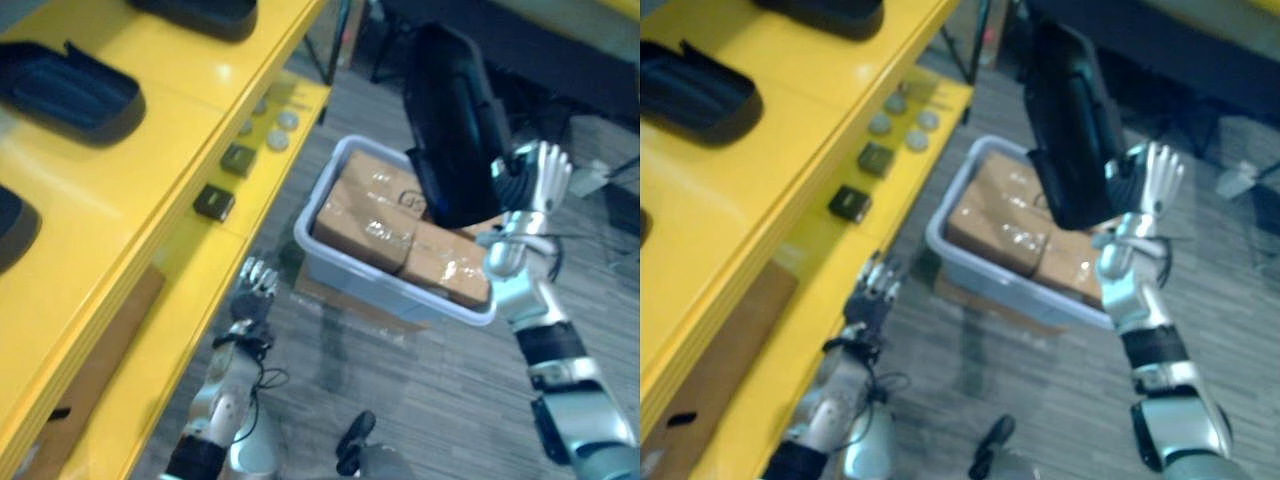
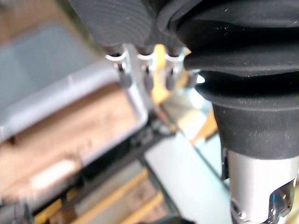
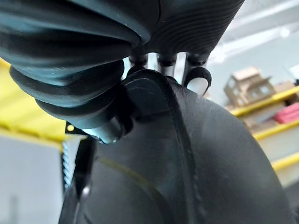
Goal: Walk over and take plastic housings, then place them on the shelf
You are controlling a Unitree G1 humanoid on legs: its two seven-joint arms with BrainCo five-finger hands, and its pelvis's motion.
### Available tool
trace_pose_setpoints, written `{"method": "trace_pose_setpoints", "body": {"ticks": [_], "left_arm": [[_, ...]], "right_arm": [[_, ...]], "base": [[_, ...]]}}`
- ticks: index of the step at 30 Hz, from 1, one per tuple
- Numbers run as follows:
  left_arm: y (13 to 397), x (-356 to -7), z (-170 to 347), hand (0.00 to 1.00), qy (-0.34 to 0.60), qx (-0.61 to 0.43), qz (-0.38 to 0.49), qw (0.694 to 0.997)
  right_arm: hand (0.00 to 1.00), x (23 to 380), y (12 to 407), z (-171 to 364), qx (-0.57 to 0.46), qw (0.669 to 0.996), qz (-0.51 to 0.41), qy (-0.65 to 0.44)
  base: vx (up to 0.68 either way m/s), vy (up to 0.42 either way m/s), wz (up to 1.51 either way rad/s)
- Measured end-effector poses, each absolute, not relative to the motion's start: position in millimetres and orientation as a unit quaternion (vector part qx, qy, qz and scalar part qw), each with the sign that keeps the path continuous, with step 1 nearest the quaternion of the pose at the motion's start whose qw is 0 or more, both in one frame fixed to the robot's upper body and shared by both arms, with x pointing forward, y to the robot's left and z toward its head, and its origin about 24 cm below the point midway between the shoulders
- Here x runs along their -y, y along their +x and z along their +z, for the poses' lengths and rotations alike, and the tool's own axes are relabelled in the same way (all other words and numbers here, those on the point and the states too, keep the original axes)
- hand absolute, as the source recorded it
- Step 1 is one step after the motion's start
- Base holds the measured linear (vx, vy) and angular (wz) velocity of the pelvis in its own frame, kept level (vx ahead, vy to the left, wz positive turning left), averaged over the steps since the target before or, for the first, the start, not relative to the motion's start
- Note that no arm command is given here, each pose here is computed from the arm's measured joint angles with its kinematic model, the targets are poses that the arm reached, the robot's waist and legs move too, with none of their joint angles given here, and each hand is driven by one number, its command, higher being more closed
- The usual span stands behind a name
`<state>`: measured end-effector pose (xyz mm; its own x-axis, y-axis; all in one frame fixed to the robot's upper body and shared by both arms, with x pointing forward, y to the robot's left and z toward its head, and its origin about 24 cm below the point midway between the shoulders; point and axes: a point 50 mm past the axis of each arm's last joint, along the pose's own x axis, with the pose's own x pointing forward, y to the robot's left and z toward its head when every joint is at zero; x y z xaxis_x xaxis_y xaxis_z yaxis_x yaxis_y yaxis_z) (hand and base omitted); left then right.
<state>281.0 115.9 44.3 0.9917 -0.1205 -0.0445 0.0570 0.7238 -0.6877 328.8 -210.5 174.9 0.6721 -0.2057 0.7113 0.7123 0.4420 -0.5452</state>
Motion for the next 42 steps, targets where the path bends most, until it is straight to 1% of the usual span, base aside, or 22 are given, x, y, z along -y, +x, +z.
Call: {"method": "trace_pose_setpoints", "body": {"ticks": [5,11,16,19,25,28,31,39,42], "left_arm": [[295.8,-100.7,36.6,0.0,-0.402,-0.074,-0.034,0.912],[307.4,-93.3,51.5,0.0,-0.436,-0.033,-0.029,0.899],[307.9,-95.9,49.1,0.0,-0.452,-0.022,-0.011,0.892],[308.1,-99.8,51.2,0.0,-0.432,0.003,0.004,0.902],[307.3,-98.2,57.3,0.0,-0.329,0.032,0.017,0.944],[308.0,-91.5,61.0,0.0,-0.298,0.037,0.008,0.954],[309.3,-84.7,65.1,0.0,-0.3,0.039,-0.002,0.953],[306.8,-70.9,65.6,0.0,-0.312,0.035,-0.045,0.948],[306.0,-66.4,64.4,0.0,-0.336,0.025,-0.066,0.939]], "right_arm": [[1.0,193.1,315.6,178.0,0.336,0.8,-0.263,-0.421],[1.0,180.5,305.8,172.1,0.361,0.799,-0.238,-0.417],[1.0,175.3,302.6,166.1,0.366,0.804,-0.222,-0.413],[1.0,170.9,300.8,163.1,0.368,0.81,-0.216,-0.402],[1.0,163.2,297.2,152.5,0.362,0.822,-0.201,-0.392],[1.0,158.7,295.8,151.4,0.369,0.826,-0.194,-0.38],[1.0,154.0,295.2,150.5,0.373,0.829,-0.186,-0.373],[1.0,127.2,289.4,136.1,0.374,0.845,-0.132,-0.36],[1.0,119.0,288.1,132.4,0.374,0.847,-0.112,-0.361]], "base": [[0.02,-0.005,-0.25],[-0.01,0.015,-0.1],[-0.01,0.008,-0.01],[-0.04,0.023,0.02],[-0.01,0.005,0.01],[0.0,0.0,0.0],[0.0,0.0,0.0],[0.0,0.026,0.02],[-0.01,0.011,0.01]]}}
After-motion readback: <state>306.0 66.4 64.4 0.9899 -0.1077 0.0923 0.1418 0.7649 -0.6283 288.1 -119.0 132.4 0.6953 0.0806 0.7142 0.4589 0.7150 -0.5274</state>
